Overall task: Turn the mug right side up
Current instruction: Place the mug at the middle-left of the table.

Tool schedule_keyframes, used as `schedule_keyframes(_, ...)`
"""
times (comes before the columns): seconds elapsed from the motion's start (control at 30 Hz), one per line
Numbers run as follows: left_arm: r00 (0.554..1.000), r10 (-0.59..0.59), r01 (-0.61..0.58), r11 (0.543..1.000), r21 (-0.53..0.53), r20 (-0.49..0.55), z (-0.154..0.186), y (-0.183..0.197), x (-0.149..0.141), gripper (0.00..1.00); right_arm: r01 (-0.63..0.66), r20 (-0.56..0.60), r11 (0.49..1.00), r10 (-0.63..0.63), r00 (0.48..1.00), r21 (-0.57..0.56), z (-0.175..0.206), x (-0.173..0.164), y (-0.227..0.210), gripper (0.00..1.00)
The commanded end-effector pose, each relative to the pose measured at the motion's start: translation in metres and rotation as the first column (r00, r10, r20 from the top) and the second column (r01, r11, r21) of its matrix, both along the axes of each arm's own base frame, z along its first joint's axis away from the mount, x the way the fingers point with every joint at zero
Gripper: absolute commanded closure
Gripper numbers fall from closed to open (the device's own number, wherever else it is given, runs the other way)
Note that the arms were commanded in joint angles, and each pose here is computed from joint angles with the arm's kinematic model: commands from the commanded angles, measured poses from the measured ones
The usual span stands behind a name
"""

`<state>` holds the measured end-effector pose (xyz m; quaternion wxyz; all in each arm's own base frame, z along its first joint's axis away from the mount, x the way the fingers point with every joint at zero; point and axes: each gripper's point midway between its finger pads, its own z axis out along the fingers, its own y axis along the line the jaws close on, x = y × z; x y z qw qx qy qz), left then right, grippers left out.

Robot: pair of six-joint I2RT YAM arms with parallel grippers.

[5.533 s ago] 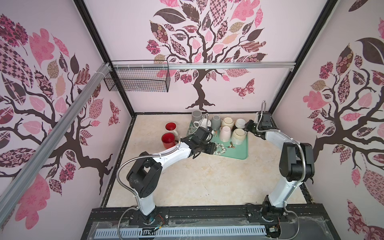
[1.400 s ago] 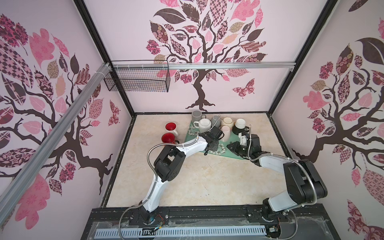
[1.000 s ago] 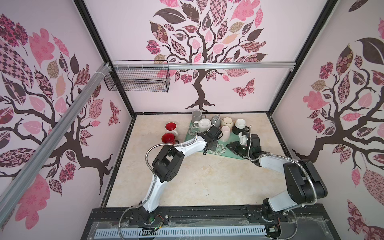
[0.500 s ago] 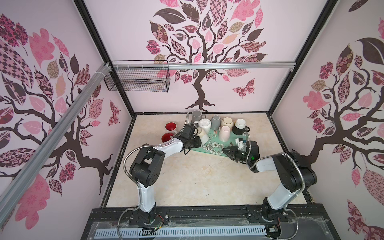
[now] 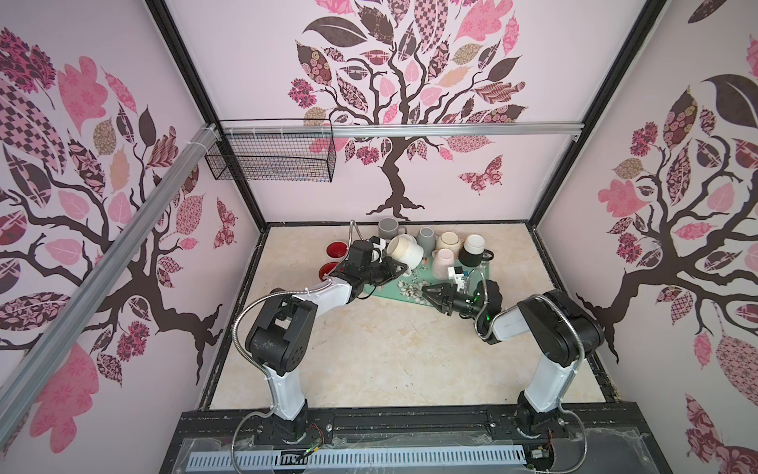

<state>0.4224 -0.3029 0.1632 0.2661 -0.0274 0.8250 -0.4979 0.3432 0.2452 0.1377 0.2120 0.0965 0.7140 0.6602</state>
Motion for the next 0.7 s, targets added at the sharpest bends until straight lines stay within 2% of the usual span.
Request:
schedule_keyframes(0.0,0.989,-0.042,0.067,0.982,-0.175,0.144,0.068,-0.010,-0.005,1.00,-0.029,0.087,0.993,0.019,0.996,0.113,0.035,0.006,0.004,0.56)
schedule_keyframes(0.33,0.994,-0.051,0.077,0.957,-0.280,0.099,0.078,-0.010,-0.016,1.00,-0.029,0.106,0.991,0.015,0.994,0.132,0.048,0.021,0.009,0.56)
schedule_keyframes(0.67,0.994,-0.061,0.088,0.930,-0.357,0.086,0.089,-0.010,-0.023,1.00,0.005,0.099,0.995,-0.015,0.995,0.101,0.050,0.043,0.012,0.59)
